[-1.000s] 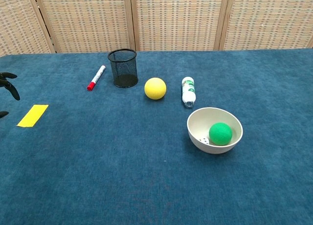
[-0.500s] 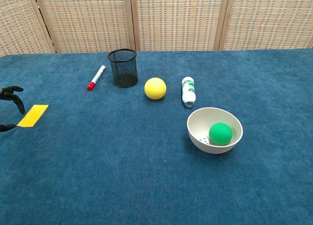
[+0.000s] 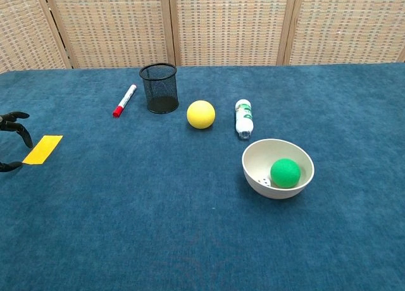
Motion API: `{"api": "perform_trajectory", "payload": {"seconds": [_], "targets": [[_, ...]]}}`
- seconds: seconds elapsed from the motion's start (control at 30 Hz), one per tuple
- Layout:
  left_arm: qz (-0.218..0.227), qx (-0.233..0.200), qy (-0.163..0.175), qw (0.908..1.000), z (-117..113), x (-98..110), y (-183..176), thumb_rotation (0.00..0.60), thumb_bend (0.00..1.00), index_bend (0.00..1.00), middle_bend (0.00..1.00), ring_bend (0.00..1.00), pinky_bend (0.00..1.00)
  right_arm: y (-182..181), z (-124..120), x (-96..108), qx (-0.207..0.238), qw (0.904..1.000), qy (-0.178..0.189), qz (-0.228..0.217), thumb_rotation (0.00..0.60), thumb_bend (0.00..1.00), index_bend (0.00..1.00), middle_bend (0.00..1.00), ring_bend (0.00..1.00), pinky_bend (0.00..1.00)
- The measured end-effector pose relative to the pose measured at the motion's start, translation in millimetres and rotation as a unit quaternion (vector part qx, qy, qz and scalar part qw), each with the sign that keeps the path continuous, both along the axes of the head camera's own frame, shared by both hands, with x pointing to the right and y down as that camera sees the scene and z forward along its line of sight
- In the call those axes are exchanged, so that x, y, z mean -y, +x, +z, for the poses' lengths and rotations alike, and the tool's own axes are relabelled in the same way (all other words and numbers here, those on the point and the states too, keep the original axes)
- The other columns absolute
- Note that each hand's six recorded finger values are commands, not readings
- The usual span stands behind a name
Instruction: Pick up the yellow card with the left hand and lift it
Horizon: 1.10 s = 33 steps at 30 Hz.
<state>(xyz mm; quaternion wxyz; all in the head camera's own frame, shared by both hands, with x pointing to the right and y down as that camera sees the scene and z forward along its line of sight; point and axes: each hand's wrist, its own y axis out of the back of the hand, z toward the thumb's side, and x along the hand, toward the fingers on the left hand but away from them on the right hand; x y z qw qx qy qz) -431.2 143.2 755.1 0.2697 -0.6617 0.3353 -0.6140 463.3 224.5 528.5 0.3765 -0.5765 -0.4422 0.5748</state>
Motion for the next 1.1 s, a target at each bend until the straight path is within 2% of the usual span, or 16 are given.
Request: {"api": "perform_trajectory", "payload": {"seconds": [0.47,0.9,1.1], "targets": [[0.006,0.012,0.002,0.9999,10,2,6,0.600,0.33,0.39,0.00,0.00,0.00,2,-1,1,0.002,1.0000,0.003,0.005,0.600,0.00,0.05,0.00,0.00,0.00],[0.004,-0.001,0.045,0.9990,-1,27,21,0.600,0.33,0.39,0.00,0.00,0.00,4,0,2,0.004,1.0000,0.002,0.007,0.600,0.00,0.05,0.00,0.00,0.00],[0.018,0.002,0.027,0.9995,-2,22,20,0.600,0.34,0.39,0.00,0.00,0.00,4,-1,2,0.005,1.0000,0.002,0.006,0.600,0.00,0.05,0.00,0.00,0.00]]}}
